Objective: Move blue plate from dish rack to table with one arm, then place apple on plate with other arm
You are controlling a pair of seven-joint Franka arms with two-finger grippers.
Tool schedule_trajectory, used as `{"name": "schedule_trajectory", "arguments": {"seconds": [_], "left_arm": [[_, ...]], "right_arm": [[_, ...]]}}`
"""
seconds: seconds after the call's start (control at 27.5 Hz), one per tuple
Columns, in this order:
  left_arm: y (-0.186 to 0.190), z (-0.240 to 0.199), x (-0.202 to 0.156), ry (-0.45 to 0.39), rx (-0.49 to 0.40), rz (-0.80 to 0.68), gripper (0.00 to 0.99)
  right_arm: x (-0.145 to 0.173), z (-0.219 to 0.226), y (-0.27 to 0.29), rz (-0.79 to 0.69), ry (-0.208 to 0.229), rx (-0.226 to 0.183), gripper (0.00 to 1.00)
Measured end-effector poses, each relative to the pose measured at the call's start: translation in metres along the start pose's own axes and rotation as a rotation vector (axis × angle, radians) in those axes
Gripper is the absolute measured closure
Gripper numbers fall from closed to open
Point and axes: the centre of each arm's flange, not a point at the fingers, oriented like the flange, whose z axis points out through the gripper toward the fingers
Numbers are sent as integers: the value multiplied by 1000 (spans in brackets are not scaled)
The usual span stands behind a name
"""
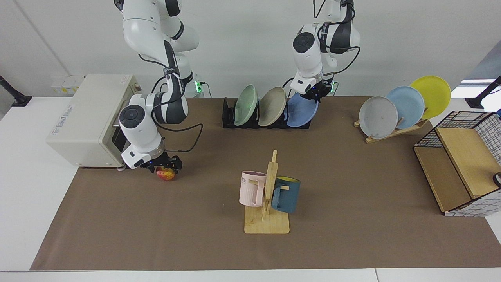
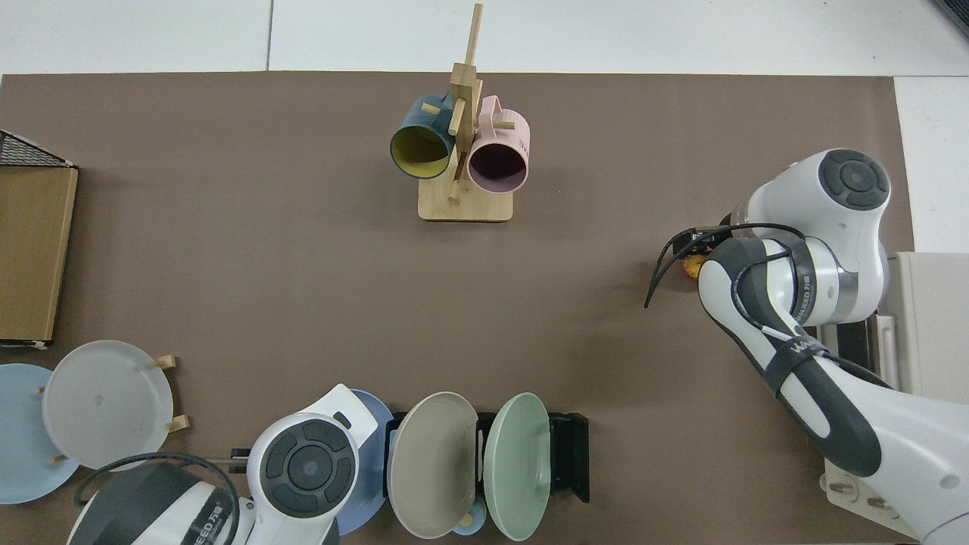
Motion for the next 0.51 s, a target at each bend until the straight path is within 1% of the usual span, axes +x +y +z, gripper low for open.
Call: {"name": "schedule_trajectory", "arguments": {"seconds": [0.22,0.47,0.51], "left_arm": [[-3,-14,1,18,16,4,921],[-13,-44,2,18,64,-6,921],[-16,-51,2,16,75,-9,921]], "right_arm": [[-1,25,6,6,-12,-5,0],[-4,32,6,6,-23,-5,13],[-4,32,5,4,-22,-5,88]]}}
